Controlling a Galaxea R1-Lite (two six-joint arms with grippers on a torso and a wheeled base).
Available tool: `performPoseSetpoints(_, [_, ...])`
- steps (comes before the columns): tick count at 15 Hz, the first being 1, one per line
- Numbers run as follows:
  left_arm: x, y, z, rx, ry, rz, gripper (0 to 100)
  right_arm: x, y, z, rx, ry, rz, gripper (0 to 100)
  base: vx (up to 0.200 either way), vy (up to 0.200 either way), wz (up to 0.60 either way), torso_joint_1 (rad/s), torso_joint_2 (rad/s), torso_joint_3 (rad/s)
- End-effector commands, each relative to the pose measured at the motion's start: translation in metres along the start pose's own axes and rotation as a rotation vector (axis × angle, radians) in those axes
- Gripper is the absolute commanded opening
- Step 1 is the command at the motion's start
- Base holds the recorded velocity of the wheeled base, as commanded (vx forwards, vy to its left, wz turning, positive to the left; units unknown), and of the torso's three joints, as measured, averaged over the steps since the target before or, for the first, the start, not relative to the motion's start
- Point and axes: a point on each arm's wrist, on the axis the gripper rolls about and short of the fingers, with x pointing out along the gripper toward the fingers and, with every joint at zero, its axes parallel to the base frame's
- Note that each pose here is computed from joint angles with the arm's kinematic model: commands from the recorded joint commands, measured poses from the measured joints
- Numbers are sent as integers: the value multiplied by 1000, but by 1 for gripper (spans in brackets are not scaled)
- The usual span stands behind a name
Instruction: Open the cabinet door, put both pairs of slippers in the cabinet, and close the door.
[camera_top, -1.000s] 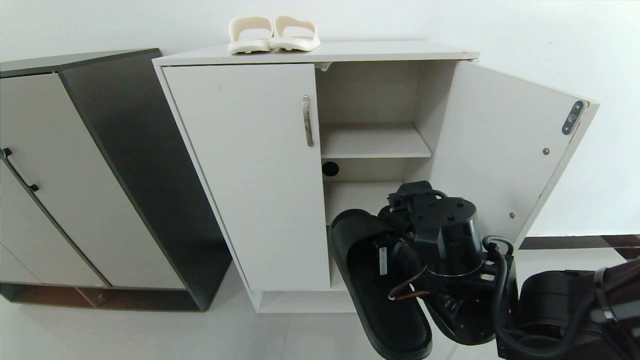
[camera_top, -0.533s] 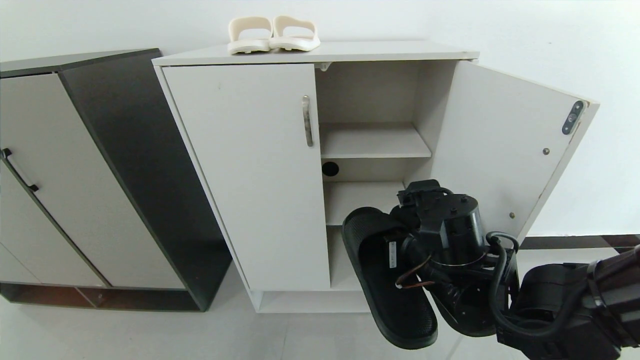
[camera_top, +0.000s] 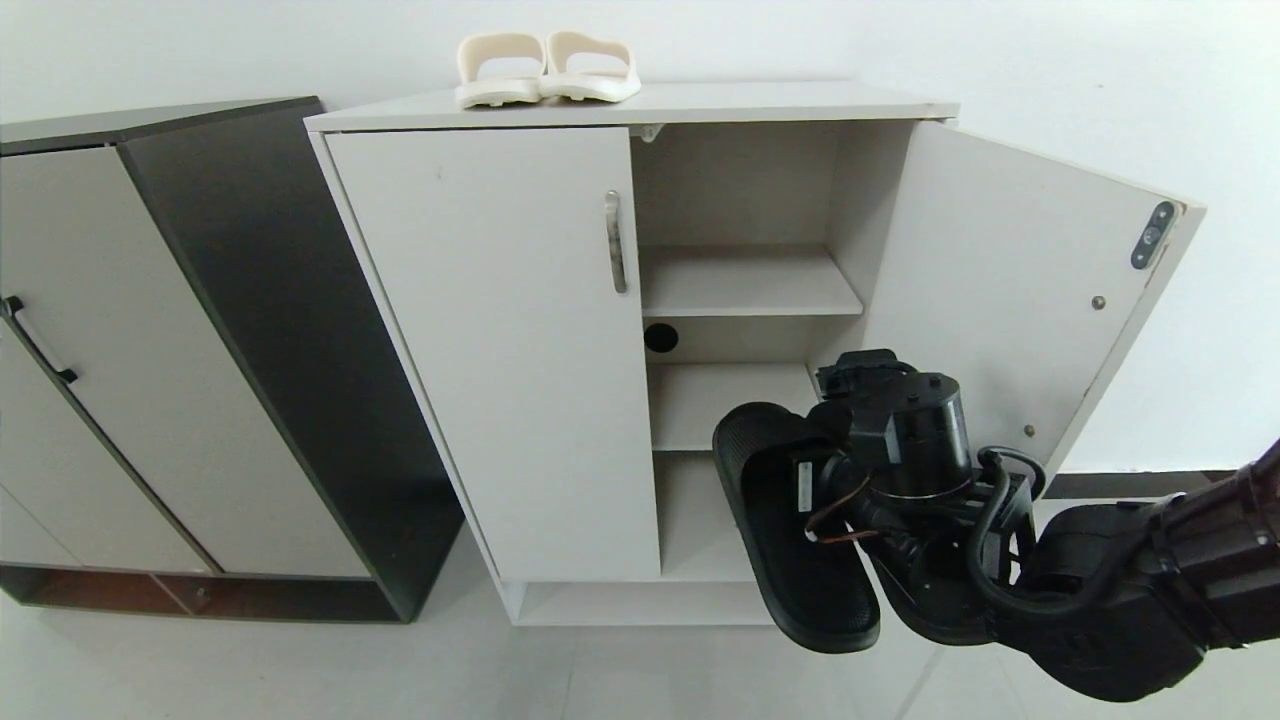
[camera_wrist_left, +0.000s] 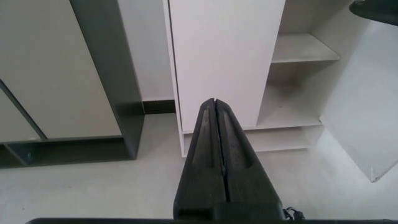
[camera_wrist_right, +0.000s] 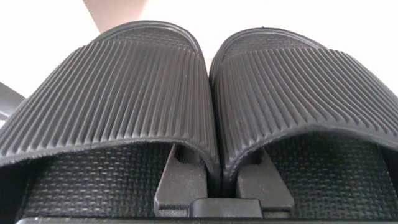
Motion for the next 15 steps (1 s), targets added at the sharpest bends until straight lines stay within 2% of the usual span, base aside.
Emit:
performPoseSetpoints(1, [0, 0, 0, -1, 2, 0, 0, 5, -5, -1, 0, 4, -21, 0, 0, 0, 0, 0, 0, 0])
performPoseSetpoints(15, [0, 0, 0, -7, 2, 0, 0, 24, -24, 0, 1, 12, -93, 0, 0, 0, 0, 0, 0, 0])
